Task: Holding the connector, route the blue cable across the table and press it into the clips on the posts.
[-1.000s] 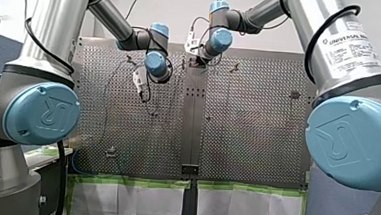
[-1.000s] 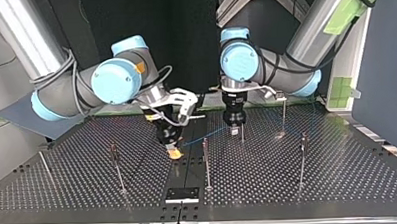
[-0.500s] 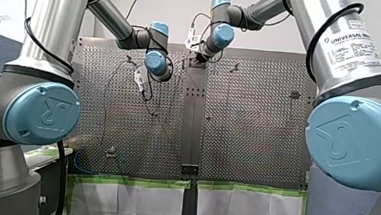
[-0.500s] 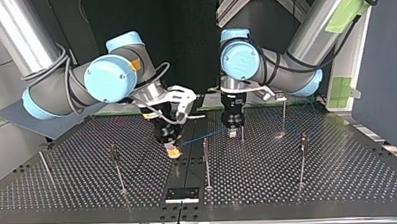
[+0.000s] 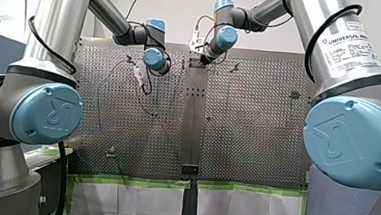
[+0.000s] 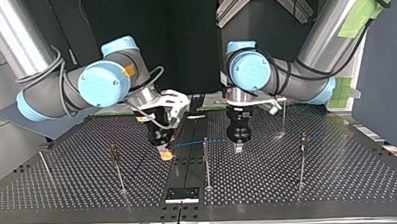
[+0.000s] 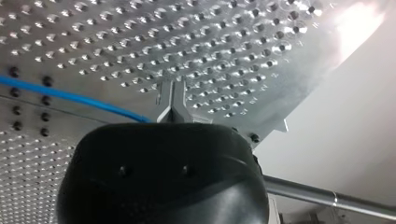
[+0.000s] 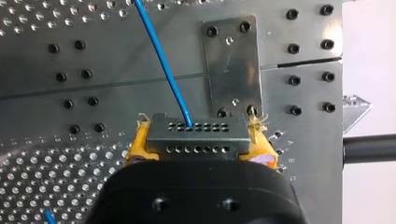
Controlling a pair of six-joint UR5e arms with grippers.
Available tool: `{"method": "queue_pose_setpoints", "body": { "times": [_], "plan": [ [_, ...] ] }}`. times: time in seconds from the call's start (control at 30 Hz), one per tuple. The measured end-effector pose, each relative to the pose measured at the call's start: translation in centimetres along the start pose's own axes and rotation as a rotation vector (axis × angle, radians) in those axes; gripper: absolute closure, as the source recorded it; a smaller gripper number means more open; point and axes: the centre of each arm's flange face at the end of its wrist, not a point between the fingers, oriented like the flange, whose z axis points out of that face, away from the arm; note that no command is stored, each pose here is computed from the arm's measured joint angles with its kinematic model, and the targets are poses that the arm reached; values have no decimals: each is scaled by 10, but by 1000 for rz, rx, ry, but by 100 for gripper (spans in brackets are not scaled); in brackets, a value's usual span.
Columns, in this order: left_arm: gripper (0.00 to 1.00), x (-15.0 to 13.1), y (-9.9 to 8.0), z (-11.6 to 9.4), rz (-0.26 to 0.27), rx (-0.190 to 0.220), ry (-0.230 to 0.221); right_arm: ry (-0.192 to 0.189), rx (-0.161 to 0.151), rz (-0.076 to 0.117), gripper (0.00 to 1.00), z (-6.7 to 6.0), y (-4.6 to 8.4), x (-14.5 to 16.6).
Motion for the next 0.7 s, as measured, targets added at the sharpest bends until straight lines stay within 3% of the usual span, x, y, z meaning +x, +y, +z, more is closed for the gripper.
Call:
{"method": "queue_pose_setpoints", "body": {
  "times": [0.27,0.43,0.7],
  "plan": [
    [100,2,-4,21,8,46,14,2,-4,4,100,3,11,2],
    [100,10,-2,39,23,42,32,3,-20,7,100,6,25,3],
    [100,2,8,64,25,31,13,4,-40,11,100,11,45,5]
  ]
}}
